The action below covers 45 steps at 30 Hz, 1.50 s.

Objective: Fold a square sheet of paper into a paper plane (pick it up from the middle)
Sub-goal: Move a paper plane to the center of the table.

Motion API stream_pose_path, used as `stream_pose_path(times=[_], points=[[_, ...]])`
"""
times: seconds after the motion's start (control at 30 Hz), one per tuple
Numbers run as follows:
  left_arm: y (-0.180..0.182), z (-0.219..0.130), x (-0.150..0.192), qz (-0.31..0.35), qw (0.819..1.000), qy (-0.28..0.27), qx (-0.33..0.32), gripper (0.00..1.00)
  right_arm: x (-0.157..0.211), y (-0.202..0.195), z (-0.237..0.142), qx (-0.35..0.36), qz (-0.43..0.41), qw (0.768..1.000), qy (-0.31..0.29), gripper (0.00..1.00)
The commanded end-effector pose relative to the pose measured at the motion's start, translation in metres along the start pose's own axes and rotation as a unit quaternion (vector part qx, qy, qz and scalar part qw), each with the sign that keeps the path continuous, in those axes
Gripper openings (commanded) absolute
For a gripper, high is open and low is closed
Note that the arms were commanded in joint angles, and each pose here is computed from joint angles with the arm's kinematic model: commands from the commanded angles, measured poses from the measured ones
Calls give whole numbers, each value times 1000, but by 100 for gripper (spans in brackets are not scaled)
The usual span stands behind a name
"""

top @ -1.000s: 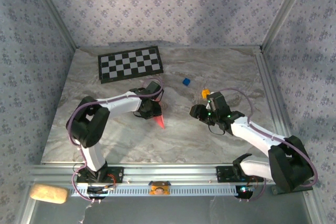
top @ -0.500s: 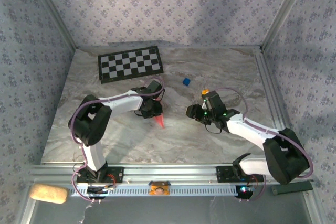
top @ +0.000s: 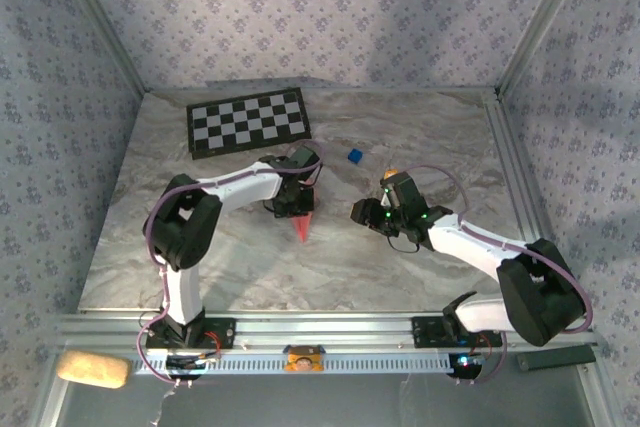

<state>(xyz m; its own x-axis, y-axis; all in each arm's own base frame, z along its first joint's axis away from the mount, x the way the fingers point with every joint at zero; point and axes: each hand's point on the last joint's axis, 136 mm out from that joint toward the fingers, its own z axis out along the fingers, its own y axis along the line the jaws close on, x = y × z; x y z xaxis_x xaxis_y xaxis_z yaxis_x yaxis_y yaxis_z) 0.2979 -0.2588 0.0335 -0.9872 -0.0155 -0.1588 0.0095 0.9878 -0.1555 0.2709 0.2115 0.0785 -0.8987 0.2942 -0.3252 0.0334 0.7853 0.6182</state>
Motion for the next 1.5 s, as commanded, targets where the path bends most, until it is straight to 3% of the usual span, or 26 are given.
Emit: stream_pose_path(times=[0.0,0.3,0.5,1.0,1.23,1.47], points=[[4,3,21,57,996,53,-36,3,-6,8,0,-7,-11,1000,-5,53],[-8,4,26,80,994,58,-41,7,-7,9,-2,-6,-10,1000,-6,52],[-10,5,25,82,994,57,-45,16,-7,7,-2,-4,-10,1000,-5,52],[0,26,31,90,990,52,-96,20,-6,6,-3,-4,-10,1000,-8,52],[11,34,31,86,985,45,-140,35,-8,0,-11,1,-8,1000,-24,52],[13,36,30,69,985,40,-152,43,-8,-8,-19,2,0,999,-38,53]])
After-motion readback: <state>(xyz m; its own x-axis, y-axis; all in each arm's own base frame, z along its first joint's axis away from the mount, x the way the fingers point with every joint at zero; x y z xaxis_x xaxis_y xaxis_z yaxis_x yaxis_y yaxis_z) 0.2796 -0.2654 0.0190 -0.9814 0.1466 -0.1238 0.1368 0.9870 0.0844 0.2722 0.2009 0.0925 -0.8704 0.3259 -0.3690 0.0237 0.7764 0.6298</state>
